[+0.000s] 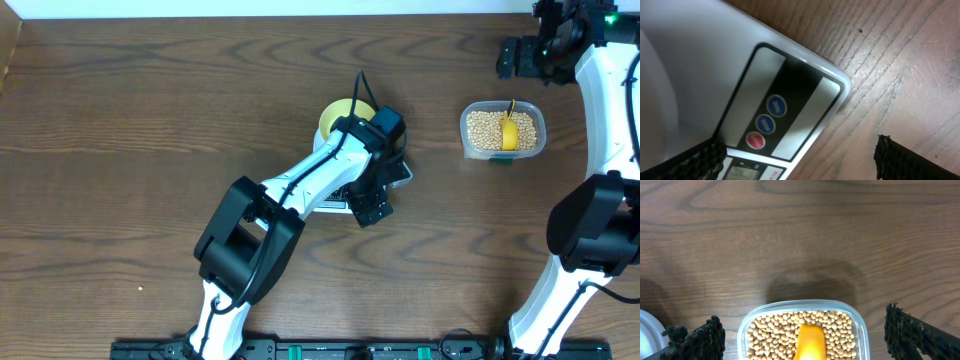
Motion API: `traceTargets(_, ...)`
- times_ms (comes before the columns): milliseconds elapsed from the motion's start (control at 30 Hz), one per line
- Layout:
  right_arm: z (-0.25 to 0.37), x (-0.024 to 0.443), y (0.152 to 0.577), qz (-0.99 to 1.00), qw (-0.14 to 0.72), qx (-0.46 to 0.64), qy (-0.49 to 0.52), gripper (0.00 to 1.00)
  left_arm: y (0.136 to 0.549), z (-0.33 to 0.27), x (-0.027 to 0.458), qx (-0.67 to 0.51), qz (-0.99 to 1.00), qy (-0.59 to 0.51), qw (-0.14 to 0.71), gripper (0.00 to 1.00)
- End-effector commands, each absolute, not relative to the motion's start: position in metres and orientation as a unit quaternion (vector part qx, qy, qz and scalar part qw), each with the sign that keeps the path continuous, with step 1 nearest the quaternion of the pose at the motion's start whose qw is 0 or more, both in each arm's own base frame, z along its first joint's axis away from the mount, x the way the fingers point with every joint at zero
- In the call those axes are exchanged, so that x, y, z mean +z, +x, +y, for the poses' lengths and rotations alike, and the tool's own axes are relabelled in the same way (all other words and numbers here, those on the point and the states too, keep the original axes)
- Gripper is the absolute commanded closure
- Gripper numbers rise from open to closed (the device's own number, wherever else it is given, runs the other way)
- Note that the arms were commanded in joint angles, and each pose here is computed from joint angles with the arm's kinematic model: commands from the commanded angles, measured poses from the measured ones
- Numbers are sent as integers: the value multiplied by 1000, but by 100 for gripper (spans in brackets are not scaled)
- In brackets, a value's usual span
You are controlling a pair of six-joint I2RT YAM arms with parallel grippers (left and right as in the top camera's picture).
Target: Scoop item into bowl and weigh 50g on scale
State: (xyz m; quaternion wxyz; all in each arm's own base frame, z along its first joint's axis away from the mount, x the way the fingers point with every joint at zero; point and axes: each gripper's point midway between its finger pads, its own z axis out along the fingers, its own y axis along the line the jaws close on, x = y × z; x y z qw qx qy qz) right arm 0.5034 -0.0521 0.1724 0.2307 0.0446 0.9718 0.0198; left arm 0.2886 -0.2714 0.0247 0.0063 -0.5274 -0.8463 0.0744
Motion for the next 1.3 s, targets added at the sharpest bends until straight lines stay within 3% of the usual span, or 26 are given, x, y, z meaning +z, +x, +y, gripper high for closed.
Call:
traceTargets(0, -52, 175, 506, 971, 235, 22, 42, 1, 281, -272, 40, 109, -860, -499, 2, 2)
traceTargets(433, -52, 175, 506, 971, 235, 22, 42, 1, 252, -215, 107, 106, -912, -397, 13, 2)
traceTargets(833, -52, 175, 506, 971, 235, 22, 42, 1, 262, -134, 46, 108, -960, -256, 36, 2)
traceTargets(1267, -52, 175, 506, 971, 235, 22, 42, 1, 261, -113, 5, 83, -958, -274, 13, 2)
